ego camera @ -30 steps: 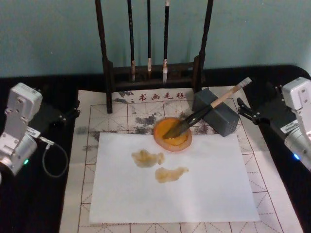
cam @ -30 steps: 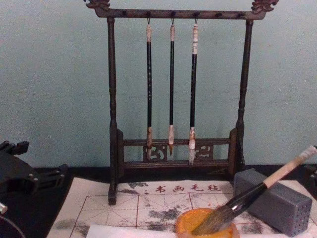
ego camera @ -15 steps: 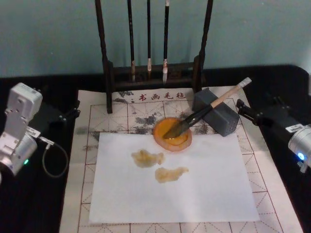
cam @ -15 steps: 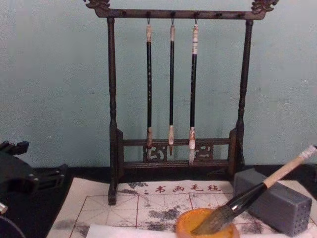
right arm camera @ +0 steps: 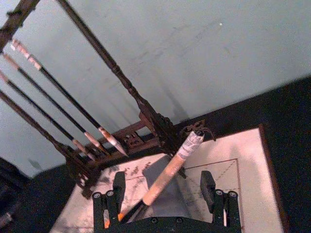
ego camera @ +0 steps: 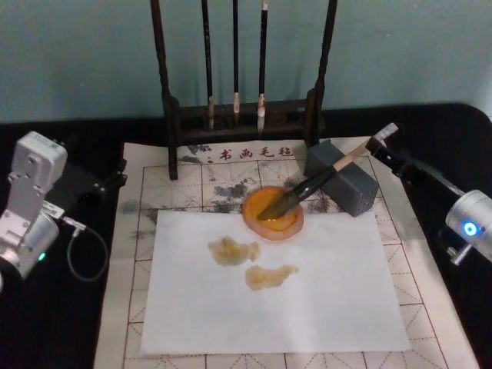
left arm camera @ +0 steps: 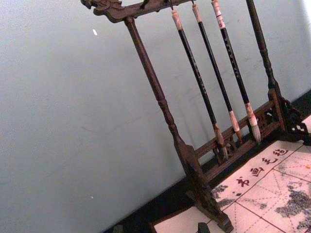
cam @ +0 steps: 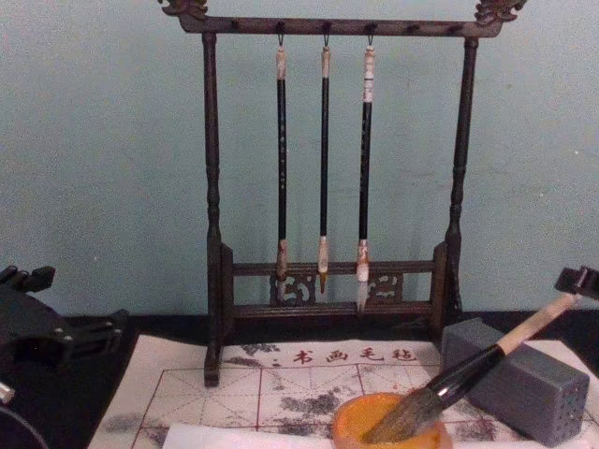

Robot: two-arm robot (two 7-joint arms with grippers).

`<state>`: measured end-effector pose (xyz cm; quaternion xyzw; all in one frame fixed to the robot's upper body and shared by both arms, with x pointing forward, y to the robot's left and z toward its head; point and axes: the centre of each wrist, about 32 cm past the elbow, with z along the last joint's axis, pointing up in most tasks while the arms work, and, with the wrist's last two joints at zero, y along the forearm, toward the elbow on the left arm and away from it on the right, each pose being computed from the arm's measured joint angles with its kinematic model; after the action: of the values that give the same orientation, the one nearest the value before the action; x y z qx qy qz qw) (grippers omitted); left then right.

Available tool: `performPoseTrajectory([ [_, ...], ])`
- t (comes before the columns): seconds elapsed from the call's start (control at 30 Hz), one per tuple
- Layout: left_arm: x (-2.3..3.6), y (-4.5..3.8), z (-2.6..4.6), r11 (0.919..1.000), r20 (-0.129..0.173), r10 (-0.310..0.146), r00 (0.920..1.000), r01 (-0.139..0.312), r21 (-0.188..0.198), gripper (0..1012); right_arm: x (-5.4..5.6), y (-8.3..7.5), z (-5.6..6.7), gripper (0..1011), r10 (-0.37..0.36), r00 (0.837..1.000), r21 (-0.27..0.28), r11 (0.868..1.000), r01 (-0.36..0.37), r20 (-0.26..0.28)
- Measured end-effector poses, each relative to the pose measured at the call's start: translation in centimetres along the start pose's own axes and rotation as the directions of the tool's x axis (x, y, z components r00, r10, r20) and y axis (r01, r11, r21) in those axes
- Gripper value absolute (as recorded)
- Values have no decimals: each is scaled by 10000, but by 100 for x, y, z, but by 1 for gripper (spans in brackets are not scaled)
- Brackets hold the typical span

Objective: Pick up the brush from the inkstone, write on the paper, then place the brush back to its original position.

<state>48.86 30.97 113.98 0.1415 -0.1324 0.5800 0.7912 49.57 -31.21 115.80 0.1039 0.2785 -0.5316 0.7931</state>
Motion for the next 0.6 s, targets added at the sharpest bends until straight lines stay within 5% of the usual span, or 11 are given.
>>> performPoseTrajectory([
  [0.27, 0, 0, 0, 10000, 0, -1, 10000, 1, -1, 1001, -46, 142, 8, 1002, -217, 9837, -151, 9997, 193, -1787],
  [0.6, 0, 0, 0, 10000, 0, -1, 10000, 1, 0, 1001, -95, 293, -5, 1002, -361, 9601, -358, 9990, 272, -2773],
])
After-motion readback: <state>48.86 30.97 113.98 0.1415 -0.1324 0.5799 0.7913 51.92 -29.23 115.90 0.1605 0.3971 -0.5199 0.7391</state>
